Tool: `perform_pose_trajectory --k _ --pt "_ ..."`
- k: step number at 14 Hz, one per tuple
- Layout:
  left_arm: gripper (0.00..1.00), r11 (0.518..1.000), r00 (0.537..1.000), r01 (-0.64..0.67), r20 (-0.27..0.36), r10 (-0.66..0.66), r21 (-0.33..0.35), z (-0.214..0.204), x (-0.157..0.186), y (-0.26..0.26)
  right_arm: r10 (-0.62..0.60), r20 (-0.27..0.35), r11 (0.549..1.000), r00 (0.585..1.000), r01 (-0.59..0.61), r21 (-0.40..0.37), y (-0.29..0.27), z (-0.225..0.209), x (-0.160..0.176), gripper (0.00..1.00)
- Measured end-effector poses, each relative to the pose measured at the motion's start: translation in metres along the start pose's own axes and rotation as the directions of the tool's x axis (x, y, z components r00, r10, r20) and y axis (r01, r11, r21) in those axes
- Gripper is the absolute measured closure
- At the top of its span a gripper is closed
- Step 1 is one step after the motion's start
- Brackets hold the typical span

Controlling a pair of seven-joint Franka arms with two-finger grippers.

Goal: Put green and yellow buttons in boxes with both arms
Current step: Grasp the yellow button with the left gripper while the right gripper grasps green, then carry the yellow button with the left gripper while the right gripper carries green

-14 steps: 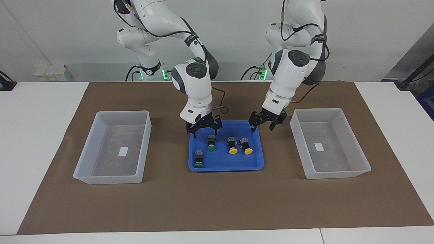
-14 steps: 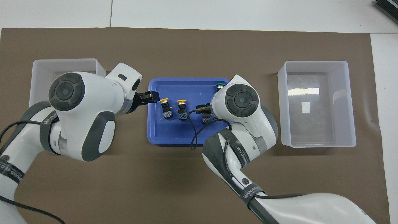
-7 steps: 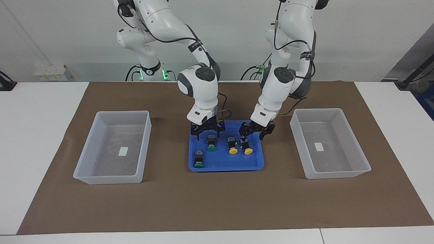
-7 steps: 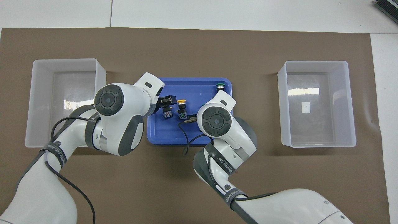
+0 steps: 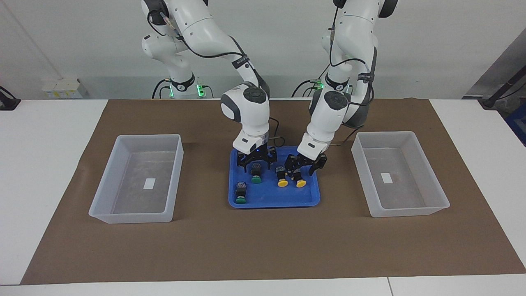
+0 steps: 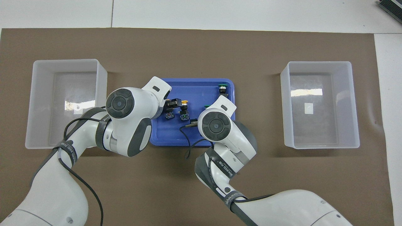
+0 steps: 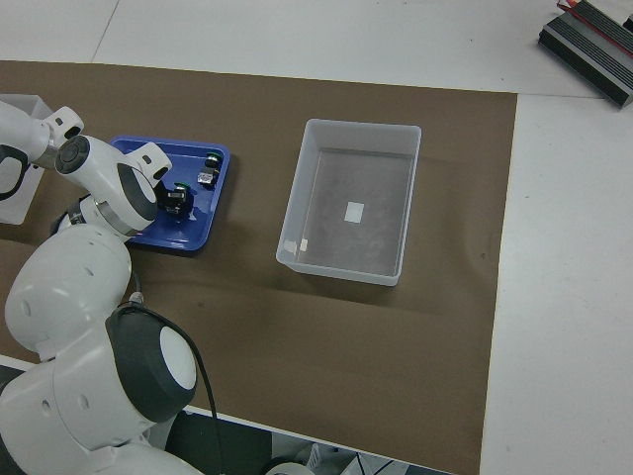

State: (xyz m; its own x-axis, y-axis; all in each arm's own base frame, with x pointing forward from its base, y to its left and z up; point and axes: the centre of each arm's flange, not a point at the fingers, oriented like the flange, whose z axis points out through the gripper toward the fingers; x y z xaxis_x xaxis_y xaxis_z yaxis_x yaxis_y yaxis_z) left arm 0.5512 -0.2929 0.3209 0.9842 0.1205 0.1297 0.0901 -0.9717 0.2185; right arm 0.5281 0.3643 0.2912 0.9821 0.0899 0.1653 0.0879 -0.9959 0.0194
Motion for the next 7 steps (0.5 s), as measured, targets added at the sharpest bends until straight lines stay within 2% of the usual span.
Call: perform_pose_trajectory --k 1,4,7 --pt "0.15 1.0 1.0 -0.002 0.003 0.002 0.002 0.002 0.0 -0.001 0.007 -0.001 1.0 1.0 -0.007 0.0 -0.002 -0.001 -0.001 0.59" --pt "0.17 1.0 1.0 -0.008 0.026 0.007 0.017 0.016 -0.007 -0.006 0.034 -0.022 0.999 0.999 -0.034 -0.002 0.01 -0.026 0.008 0.59" --pt "0.19 1.0 1.0 -0.011 0.028 0.011 0.018 0.021 -0.01 -0.007 0.092 -0.03 0.995 0.995 -0.093 -0.028 0.046 -0.077 0.023 0.59"
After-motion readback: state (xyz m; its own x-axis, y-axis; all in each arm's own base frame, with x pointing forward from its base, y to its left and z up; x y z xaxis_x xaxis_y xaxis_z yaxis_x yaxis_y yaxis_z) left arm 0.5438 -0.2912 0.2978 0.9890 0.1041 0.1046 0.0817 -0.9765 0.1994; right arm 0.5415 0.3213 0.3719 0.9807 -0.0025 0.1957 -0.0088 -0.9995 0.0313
